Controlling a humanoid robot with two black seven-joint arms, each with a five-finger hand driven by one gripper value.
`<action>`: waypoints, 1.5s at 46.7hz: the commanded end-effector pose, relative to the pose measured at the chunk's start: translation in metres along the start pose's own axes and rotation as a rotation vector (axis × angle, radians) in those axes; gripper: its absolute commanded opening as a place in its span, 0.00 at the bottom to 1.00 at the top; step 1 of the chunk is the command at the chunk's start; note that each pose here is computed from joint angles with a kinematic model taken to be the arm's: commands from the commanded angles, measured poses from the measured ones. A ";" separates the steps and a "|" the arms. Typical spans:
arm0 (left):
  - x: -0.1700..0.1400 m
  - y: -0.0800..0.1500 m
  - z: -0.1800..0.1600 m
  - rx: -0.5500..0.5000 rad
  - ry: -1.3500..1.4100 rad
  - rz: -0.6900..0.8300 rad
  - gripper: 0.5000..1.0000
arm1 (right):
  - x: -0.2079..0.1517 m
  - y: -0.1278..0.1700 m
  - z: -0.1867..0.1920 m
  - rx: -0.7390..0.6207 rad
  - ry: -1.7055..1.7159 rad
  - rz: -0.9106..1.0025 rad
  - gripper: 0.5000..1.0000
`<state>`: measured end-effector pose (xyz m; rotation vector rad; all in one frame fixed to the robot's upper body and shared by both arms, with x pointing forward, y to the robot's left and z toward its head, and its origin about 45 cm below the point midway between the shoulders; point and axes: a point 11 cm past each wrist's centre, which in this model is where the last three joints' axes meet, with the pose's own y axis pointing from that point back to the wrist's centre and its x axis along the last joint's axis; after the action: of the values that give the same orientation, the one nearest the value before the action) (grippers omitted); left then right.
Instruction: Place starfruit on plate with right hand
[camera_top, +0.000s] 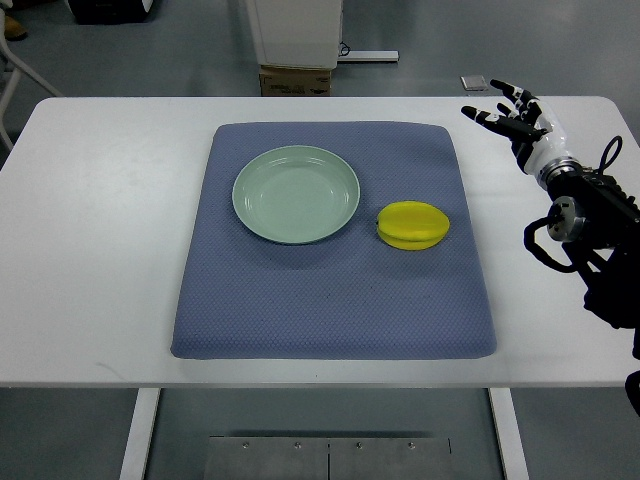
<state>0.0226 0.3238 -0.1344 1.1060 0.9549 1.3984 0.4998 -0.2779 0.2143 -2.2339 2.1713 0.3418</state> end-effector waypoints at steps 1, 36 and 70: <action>0.001 0.000 0.000 0.001 -0.007 0.003 1.00 | 0.008 0.001 -0.002 0.004 0.007 0.013 1.00; 0.001 0.000 0.000 0.001 -0.004 0.001 1.00 | 0.011 0.000 -0.009 0.020 0.012 0.001 1.00; 0.001 0.000 0.000 0.001 -0.004 0.001 1.00 | 0.001 0.014 -0.026 0.033 0.275 -0.403 1.00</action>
<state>0.0222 0.3244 -0.1344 1.1096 0.9520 1.3962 0.4897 -0.2910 0.2394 -2.7045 1.7843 0.0290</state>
